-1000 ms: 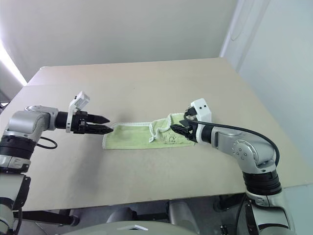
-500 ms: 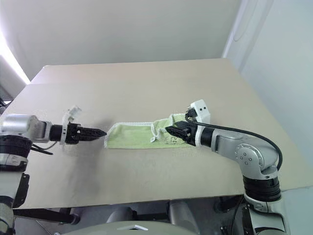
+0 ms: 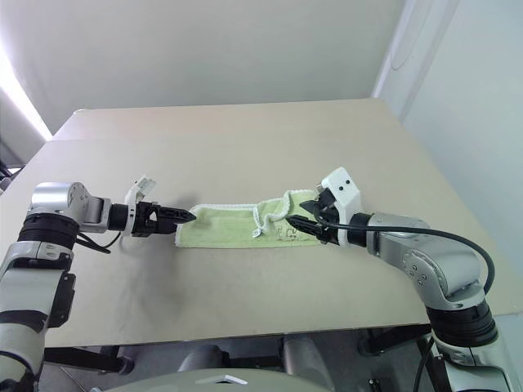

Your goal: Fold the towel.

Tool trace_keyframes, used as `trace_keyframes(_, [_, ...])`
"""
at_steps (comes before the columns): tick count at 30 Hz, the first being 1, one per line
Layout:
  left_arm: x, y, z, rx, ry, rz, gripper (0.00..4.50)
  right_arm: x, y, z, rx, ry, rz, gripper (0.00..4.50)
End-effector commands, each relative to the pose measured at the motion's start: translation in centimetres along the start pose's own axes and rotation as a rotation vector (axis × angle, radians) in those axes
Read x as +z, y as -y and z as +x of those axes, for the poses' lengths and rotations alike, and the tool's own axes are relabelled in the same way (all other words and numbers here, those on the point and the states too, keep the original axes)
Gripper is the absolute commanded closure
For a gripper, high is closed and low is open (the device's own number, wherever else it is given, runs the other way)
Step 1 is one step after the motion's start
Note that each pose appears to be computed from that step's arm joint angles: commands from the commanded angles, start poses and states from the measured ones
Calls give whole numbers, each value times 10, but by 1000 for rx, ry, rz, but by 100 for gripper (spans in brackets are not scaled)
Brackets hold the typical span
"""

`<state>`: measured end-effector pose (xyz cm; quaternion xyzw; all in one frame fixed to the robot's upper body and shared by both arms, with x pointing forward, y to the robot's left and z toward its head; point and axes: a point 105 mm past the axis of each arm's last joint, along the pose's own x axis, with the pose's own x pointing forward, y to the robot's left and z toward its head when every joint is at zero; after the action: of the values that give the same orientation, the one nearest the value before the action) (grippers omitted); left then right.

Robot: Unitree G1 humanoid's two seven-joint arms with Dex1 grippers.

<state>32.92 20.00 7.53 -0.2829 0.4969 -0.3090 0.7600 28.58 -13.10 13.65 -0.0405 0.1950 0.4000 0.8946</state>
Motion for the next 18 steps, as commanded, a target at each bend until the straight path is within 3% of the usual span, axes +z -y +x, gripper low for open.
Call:
trace_keyframes(1, [1,0,-3,18,-9,-18,0,10,4,-7,-24,46,-25,199])
trace_keyframes(8, [1,2,3,8,-21,-11,0,4,2,-9,-7,24,-44,199])
trace_keyframes(9, [0,3,4,-2,-28,-8,18,1,4,-10,-11,12,-47,195])
trace_keyframes(11, [-3,7,4,-23,-40,4,56,-2,6,-12,-20,-7,-51,194])
trace_keyframes(18, [-1,12,-4,-60,-25,18,305,-11,12,-18,-46,-46,-58,194])
